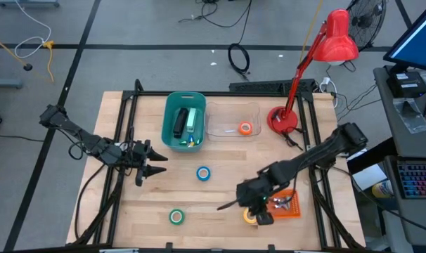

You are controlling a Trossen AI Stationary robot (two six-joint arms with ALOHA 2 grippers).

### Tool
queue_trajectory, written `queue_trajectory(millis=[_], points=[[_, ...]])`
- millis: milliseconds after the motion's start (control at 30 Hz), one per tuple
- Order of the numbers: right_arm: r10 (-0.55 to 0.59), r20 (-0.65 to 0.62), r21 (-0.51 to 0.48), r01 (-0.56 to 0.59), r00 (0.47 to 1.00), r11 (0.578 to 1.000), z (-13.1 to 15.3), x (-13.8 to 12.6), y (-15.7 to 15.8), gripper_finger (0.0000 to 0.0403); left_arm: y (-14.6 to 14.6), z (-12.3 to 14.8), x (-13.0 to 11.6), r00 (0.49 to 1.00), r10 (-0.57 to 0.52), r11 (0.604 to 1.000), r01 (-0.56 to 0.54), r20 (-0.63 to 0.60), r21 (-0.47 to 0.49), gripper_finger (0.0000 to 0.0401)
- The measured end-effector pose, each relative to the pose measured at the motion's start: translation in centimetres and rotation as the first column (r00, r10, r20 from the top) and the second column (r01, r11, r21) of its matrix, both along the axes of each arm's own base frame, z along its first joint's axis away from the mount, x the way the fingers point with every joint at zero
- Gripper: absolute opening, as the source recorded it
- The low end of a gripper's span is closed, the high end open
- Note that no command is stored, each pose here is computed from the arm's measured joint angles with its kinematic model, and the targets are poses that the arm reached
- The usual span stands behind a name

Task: Pick and place Stapler, Stapler remover, tape
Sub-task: Put the yellow tape into the transparent bin

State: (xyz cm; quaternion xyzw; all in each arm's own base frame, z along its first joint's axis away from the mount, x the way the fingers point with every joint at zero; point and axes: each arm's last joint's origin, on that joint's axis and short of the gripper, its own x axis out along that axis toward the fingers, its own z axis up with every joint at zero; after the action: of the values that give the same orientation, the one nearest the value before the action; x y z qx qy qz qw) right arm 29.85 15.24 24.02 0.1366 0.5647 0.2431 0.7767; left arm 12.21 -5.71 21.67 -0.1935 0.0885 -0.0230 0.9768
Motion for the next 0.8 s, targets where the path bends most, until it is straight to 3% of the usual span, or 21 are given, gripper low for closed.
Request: queue_trajectory(millis=[367, 800], points=[[-0.016, -0.108, -0.054, 0.010, 0.994, 0.998, -3.9, 1.3, 0.8, 0.0076, 0.0, 0.0, 0.0, 1.000, -0.001, 1.000, 0.001, -0.005, 0.003, 0.0225], [-0.082, -0.110, -0.110, 0.070, 0.991, 0.991, -4.5, 1.5, 0.8, 0.0198, 0.0, -0.1, 0.0, 1.000, -0.001, 1.000, 0.001, -0.011, 0.007, 0.0225]])
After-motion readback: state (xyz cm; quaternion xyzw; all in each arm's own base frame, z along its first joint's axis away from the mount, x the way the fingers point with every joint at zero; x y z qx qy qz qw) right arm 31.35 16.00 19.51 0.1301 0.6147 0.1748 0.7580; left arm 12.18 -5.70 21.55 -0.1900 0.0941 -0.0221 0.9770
